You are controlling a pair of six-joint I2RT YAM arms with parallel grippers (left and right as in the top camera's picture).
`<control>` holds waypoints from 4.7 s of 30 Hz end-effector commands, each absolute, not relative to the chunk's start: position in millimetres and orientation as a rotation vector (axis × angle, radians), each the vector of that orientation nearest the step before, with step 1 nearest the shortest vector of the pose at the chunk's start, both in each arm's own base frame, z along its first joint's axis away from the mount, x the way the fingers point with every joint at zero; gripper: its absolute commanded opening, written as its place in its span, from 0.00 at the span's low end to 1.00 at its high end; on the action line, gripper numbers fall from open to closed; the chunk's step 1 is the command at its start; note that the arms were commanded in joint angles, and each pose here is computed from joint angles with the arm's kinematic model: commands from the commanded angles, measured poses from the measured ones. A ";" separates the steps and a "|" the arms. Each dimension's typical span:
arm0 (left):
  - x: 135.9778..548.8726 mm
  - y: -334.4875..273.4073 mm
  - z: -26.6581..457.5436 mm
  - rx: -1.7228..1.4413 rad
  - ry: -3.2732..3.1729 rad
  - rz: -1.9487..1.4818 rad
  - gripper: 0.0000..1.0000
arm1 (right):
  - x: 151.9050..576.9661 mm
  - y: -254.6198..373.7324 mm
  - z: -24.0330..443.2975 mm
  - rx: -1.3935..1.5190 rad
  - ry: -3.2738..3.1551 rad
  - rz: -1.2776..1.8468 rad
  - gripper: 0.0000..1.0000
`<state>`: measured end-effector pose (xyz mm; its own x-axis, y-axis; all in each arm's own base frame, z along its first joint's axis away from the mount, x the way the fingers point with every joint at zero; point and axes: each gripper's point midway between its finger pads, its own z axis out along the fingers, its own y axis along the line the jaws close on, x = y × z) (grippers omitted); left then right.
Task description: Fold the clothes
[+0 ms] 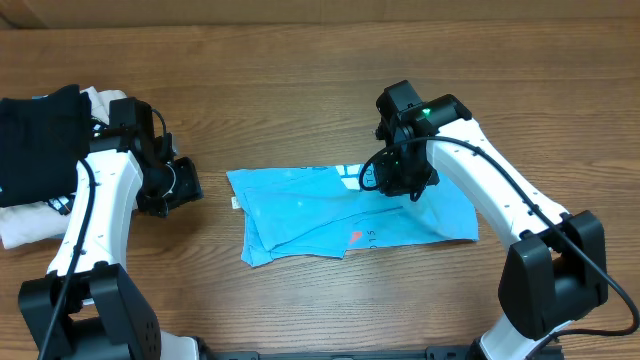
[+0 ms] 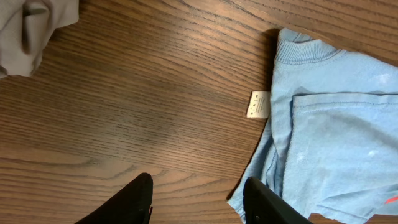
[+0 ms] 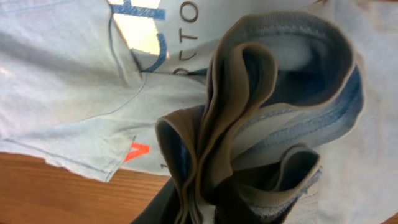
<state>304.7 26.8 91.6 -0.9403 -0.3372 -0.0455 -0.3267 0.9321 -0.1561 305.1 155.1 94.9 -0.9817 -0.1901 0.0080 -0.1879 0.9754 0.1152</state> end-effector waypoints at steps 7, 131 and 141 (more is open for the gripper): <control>310.8 24.6 100.6 -0.472 2.993 -0.245 0.51 | 293.3 186.2 105.5 0.479 -3.010 -0.455 0.41; 304.8 24.3 99.9 -0.479 3.017 -0.241 0.54 | 225.3 178.3 31.6 0.619 -2.800 -0.808 0.45; 304.6 24.2 99.9 -0.480 3.018 -0.241 0.54 | 242.5 184.5 30.6 0.658 -2.864 -0.843 0.47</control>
<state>299.7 25.9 91.8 -0.9411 -0.3373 -0.0244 -0.3299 0.9316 -0.1526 241.3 179.5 30.1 -0.9060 -0.4229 -0.0194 -0.3715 0.7723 0.5153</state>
